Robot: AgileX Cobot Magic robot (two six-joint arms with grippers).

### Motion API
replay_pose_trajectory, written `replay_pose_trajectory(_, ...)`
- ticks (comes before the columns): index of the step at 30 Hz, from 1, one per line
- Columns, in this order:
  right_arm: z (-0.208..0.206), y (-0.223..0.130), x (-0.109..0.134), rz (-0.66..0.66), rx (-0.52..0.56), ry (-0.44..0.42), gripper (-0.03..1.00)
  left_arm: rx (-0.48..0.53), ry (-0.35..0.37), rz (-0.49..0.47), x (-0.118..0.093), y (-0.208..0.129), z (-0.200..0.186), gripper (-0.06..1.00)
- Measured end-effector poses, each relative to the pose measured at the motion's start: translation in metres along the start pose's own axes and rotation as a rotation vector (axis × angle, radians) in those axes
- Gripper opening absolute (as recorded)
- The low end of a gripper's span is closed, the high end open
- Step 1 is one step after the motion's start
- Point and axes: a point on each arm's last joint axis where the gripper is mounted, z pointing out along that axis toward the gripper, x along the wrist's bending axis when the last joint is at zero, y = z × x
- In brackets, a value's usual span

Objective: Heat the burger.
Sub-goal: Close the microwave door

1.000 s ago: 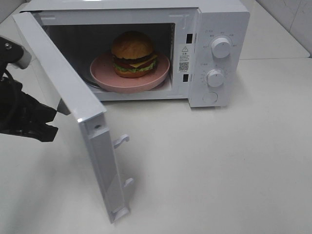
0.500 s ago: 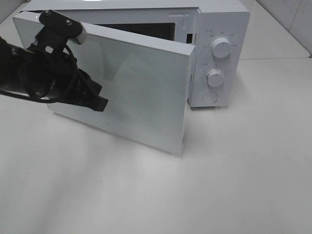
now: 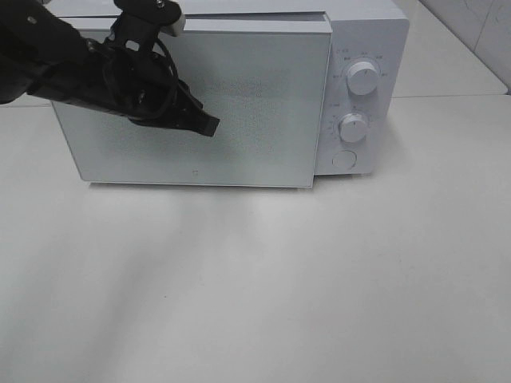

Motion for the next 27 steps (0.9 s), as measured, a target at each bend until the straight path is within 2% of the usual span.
replay_pose_trajectory(5,0.000,0.000,0.000,0.000,0.000,0.000,0.55,-0.002,-0.030,0.003,-0.001,0.010,0.015,0.00)
replay_pose_trajectory(7,0.000,0.000,0.000,0.000,0.000,0.000,0.55,0.008,-0.064,-0.033,-0.005,0.013,0.024,0.00)
replay_pose_trajectory(10,0.000,0.000,0.000,0.000,0.000,0.000,0.55,0.013,-0.078,-0.046,-0.007,0.014,0.026,0.00)
replay_pose_trajectory(12,0.000,0.000,0.000,0.000,0.000,0.000,0.55,0.033,-0.131,-0.078,-0.016,0.017,0.036,0.00)
replay_pose_trajectory(20,0.000,0.000,0.000,0.000,0.001,0.000,0.55,0.030,-0.169,-0.072,-0.029,0.024,0.050,0.00)
replay_pose_trajectory(22,0.000,0.000,0.000,0.000,0.001,0.000,0.55,0.025,-0.206,-0.057,-0.040,0.031,0.057,0.00)
replay_pose_trajectory(27,0.000,0.000,0.000,0.000,0.001,0.000,0.55,0.018,-0.227,-0.044,-0.049,0.036,0.060,0.00)
